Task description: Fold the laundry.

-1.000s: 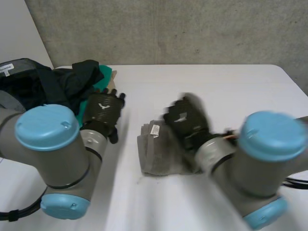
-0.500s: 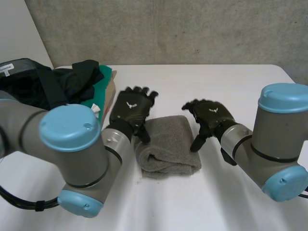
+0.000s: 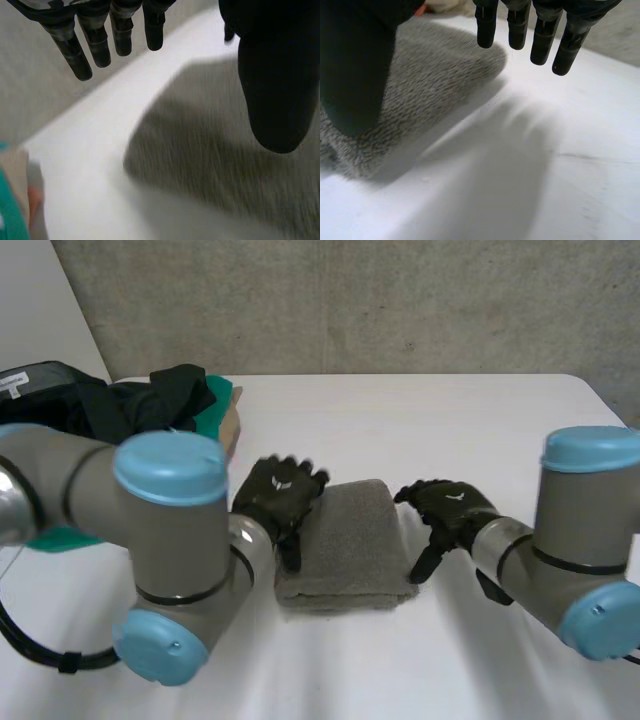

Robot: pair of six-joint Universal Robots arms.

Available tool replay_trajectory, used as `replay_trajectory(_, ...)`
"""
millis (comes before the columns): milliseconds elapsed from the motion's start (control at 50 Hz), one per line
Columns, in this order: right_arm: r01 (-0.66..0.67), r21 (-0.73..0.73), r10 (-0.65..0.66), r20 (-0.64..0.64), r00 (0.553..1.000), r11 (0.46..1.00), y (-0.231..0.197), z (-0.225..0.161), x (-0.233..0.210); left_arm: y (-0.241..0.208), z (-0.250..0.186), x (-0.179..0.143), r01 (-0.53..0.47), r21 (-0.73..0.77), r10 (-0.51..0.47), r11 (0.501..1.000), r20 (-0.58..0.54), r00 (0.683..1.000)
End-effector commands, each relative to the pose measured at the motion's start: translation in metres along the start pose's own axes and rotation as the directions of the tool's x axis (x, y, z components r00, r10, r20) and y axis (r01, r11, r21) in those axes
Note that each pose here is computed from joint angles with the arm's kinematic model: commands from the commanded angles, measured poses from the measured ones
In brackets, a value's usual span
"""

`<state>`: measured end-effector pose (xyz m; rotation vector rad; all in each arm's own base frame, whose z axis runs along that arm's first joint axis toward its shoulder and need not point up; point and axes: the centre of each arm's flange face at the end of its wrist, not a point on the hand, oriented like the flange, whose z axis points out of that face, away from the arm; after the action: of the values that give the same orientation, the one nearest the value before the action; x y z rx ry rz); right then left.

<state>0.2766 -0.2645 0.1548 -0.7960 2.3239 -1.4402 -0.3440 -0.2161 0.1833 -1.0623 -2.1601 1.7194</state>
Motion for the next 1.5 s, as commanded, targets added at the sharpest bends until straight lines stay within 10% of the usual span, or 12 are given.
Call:
replay_trajectory(20,-0.171,0.039,0.173,-0.049,0.984,0.984,0.013,-0.019,0.017,-0.046,-0.019,-0.014,0.025,0.183,-0.007,0.983,-0.097,0.995)
replay_trajectory(400,-0.248,-0.027,0.249,0.148,0.957,0.968,0.041,0.006,-0.028,-0.047,-0.025,-0.018,0.068,0.209,-0.014,0.976,-0.253,0.967)
replay_trajectory(740,-0.334,0.075,0.333,0.028,0.943,0.940,0.019,0.035,-0.010,-0.046,-0.023,-0.020,0.072,0.206,-0.019,0.976,-0.250,0.968)
replay_trajectory(1080,-0.123,0.363,0.296,-0.472,0.830,0.924,-0.034,0.073,0.230,-0.042,-0.019,-0.028,0.076,0.195,-0.030,0.978,-0.228,0.973)
replay_trajectory(1500,-0.029,0.427,0.350,-0.698,0.624,0.904,-0.007,0.105,0.345,-0.024,-0.003,-0.025,0.080,0.156,-0.042,0.985,-0.230,0.972)
